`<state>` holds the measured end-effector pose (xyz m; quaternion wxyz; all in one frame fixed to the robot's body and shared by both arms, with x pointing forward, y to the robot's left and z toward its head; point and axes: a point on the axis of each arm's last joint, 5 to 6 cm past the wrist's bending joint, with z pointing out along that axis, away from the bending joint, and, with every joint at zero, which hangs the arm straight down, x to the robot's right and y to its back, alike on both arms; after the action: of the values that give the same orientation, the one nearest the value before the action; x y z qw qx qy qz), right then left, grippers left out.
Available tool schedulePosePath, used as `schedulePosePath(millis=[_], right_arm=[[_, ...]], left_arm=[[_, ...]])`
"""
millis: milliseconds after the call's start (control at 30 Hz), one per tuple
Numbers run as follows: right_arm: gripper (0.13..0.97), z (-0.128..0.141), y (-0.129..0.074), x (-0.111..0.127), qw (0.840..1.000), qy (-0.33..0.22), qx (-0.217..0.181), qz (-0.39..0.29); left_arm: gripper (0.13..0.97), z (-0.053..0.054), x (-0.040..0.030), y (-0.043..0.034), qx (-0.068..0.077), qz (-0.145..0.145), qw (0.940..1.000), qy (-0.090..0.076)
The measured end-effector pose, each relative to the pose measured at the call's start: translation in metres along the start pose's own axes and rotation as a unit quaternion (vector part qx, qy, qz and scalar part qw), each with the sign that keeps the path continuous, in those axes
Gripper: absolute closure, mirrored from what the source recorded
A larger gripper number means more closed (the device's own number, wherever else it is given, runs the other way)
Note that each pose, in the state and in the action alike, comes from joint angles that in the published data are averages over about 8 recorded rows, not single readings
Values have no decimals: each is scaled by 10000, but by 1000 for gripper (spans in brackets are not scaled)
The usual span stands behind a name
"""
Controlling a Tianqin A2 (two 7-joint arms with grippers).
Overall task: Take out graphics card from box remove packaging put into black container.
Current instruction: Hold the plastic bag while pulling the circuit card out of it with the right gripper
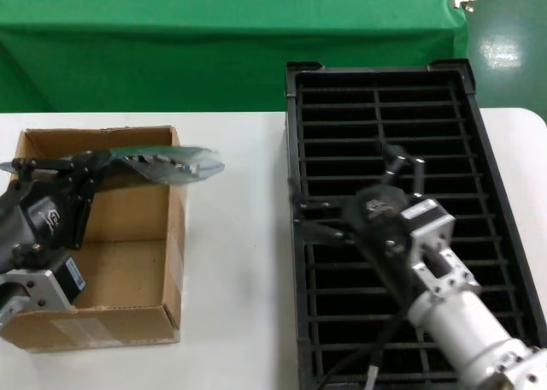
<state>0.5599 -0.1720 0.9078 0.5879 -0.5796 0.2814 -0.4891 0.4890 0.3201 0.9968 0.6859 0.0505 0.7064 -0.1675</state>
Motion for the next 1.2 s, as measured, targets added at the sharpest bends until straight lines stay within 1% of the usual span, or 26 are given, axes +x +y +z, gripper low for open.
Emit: schedulePosePath(millis=[133, 200, 400, 433, 700, 733, 1000, 1033, 1200], right_arm=[[150, 174, -19, -112, 9993, -316, 102, -164], [172, 245, -23, -137, 9986, -437, 153, -241], [236, 415, -28, -107, 9952, -841, 306, -393], [236, 431, -27, -93, 9943, -928, 325, -412], [388, 462, -4, 38, 9864, -1518, 384, -505], [388, 464, 1, 52, 9855, -1571, 388, -508], [601, 499, 49, 105, 9801, -1872, 418, -506], [601, 505, 54, 103, 9796, -1900, 424, -505], [717, 532, 70, 76, 9767, -2033, 462, -503]], left_arm=[[958, 0, 0, 0, 0, 0, 10000, 0], [958, 0, 0, 0, 0, 0, 10000, 0], [958, 0, 0, 0, 0, 0, 10000, 0], [958, 0, 0, 0, 0, 0, 10000, 0], [958, 0, 0, 0, 0, 0, 10000, 0], [958, 0, 0, 0, 0, 0, 10000, 0], [958, 0, 0, 0, 0, 0, 10000, 0], [958, 0, 0, 0, 0, 0, 10000, 0], [958, 0, 0, 0, 0, 0, 10000, 0]])
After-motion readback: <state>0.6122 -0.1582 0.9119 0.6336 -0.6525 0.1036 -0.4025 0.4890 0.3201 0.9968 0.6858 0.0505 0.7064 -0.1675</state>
